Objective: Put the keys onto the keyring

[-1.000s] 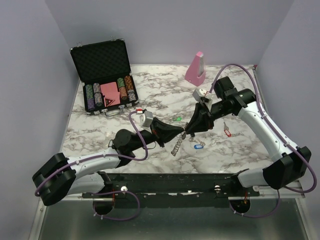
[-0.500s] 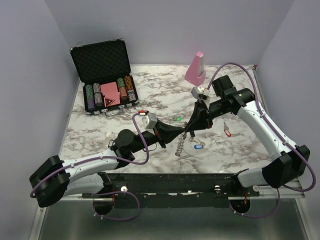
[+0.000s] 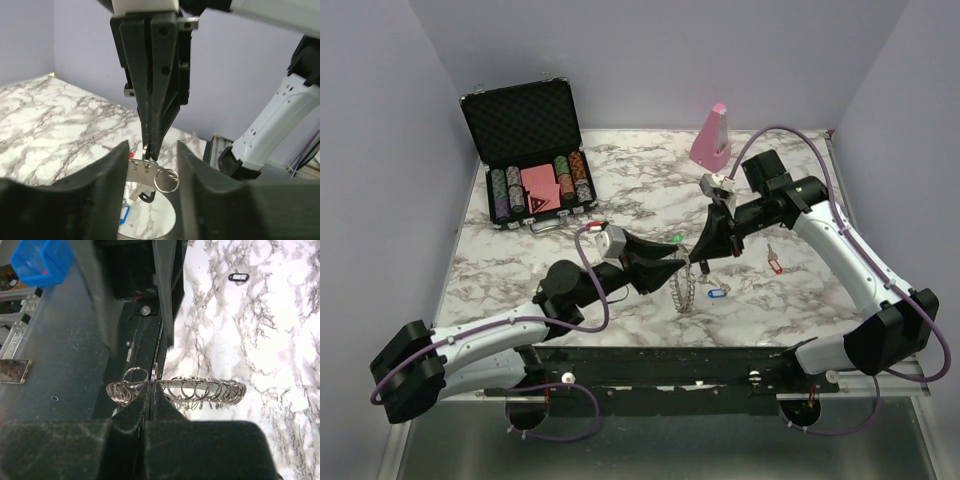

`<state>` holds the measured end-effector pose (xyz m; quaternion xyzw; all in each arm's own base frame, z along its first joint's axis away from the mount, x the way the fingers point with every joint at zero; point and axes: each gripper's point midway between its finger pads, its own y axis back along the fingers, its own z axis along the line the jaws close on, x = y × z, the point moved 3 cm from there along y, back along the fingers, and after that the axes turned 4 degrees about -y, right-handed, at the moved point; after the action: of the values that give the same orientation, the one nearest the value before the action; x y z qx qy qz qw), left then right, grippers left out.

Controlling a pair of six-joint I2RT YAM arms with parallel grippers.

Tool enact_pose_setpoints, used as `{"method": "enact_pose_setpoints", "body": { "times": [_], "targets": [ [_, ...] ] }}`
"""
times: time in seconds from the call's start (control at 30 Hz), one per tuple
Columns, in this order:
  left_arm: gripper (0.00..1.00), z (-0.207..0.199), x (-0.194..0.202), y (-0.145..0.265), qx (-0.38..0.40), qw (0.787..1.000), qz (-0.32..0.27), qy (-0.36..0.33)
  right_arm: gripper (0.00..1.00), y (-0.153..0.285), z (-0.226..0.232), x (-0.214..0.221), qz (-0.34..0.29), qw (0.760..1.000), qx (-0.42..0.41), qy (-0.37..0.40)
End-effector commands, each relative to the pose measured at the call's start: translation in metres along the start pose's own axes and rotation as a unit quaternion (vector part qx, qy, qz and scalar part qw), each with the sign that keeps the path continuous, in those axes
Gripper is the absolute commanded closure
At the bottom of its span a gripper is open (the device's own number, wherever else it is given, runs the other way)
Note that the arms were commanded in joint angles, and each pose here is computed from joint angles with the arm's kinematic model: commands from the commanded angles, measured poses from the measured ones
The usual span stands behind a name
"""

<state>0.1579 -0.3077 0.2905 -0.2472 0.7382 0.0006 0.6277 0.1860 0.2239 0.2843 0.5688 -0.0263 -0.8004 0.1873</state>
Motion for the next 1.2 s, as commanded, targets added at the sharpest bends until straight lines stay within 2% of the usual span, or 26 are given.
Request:
{"method": "enact_pose_setpoints", "body": {
  "times": [0.0, 0.1, 0.23, 0.33, 0.43, 0.57, 0.73, 0.77, 0.87, 0.97, 1.03, 1.17],
  "targets": [
    [0.42, 0.000, -0.029, 0.017, -0.010, 0.999, -0.042, -0.012, 1.00, 0.012, -0.001, -0.005, 0.002, 0.999, 0.037, 0.012],
    [0.29, 0.003, -0.030, 0.029, -0.023, 1.000, -0.016, -0.010, 1.00, 0.025, -0.007, -0.003, -0.001, 0.997, 0.076, 0.008],
    [0.18, 0.018, -0.024, 0.049, -0.068, 0.997, 0.040, 0.011, 1.00, 0.049, -0.030, 0.004, 0.015, 0.987, 0.162, -0.001],
    [0.09, 0.035, -0.029, 0.067, -0.120, 0.991, 0.059, 0.028, 1.00, 0.071, -0.054, 0.012, 0.053, 0.966, 0.253, -0.009],
    [0.01, 0.042, -0.037, 0.086, -0.150, 0.986, 0.067, 0.016, 1.00, 0.097, -0.075, 0.015, 0.079, 0.938, 0.336, -0.013],
    [0.01, 0.045, -0.048, 0.102, -0.168, 0.979, 0.105, -0.039, 1.00, 0.141, -0.101, 0.026, 0.108, 0.897, 0.427, -0.031],
    [0.01, 0.049, -0.053, 0.117, -0.176, 0.959, 0.182, -0.125, 0.99, 0.199, -0.143, 0.057, 0.147, 0.849, 0.501, -0.083],
    [0.01, 0.052, -0.052, 0.121, -0.181, 0.955, 0.191, -0.139, 0.99, 0.218, -0.149, 0.063, 0.154, 0.833, 0.523, -0.093],
    [0.01, 0.060, -0.042, 0.131, -0.196, 0.945, 0.205, -0.161, 0.99, 0.244, -0.171, 0.072, 0.189, 0.804, 0.553, -0.109],
    [0.01, 0.064, -0.032, 0.137, -0.201, 0.945, 0.194, -0.168, 1.00, 0.268, -0.202, 0.080, 0.229, 0.771, 0.581, -0.123],
    [0.01, 0.065, -0.029, 0.139, -0.201, 0.946, 0.186, -0.173, 0.99, 0.279, -0.226, 0.088, 0.247, 0.760, 0.586, -0.134],
    [0.01, 0.068, -0.031, 0.145, -0.213, 0.939, 0.184, -0.195, 0.99, 0.286, -0.282, 0.101, 0.243, 0.758, 0.582, -0.162]
  ]
}}
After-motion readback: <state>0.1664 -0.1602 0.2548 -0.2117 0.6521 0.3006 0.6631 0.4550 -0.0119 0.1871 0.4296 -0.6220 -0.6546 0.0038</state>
